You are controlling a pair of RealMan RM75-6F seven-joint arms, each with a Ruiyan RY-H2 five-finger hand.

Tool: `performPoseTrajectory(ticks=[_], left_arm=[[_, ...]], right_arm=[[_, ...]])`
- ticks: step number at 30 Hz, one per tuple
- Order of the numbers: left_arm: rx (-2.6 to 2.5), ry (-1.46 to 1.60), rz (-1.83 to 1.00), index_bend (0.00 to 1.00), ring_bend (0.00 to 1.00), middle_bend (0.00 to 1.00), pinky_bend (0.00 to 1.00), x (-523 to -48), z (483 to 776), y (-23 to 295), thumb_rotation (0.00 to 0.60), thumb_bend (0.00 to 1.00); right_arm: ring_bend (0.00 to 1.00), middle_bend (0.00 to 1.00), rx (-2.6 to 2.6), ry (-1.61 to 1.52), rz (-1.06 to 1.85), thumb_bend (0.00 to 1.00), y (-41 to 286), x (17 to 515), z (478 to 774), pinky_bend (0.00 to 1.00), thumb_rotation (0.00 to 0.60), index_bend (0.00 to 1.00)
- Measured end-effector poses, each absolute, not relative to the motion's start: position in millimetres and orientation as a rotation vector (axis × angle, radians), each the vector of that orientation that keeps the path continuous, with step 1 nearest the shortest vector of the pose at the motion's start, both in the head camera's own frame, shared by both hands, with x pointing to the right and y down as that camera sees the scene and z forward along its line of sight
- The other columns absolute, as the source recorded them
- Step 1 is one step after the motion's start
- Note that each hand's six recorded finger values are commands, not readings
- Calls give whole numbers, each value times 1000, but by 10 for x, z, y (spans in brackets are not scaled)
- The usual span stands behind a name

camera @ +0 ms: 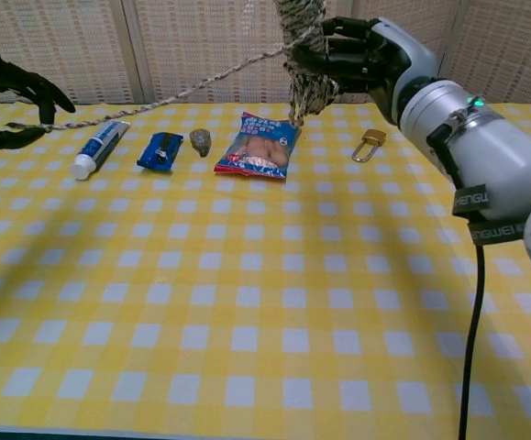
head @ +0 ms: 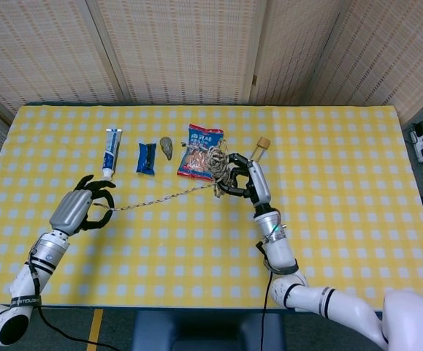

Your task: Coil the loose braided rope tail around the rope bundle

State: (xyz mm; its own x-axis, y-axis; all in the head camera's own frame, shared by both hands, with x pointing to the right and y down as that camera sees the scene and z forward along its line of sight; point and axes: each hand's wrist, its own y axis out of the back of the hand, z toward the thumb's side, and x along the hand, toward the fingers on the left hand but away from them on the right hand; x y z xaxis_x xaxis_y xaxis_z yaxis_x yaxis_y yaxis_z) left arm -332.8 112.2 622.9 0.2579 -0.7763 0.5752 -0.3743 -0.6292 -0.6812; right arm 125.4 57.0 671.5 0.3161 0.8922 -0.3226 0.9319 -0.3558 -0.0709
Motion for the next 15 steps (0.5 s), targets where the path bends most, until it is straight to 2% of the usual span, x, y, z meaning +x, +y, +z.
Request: performPoseTrajectory(ticks=[7, 15], left_arm=[[-2085, 1041, -1449, 619, 213, 279, 1, -3509, 6465, 1076, 600, 558], [-1970, 992, -1533, 620, 211, 278, 0, -3625, 6607, 959, 600, 557]], right_arm=[[804, 710, 2486, 1636, -429, 559, 625, 1333, 6626, 645, 600, 878], [799, 713, 2607, 1541, -423, 559, 735, 1399, 6532, 648, 600, 882]])
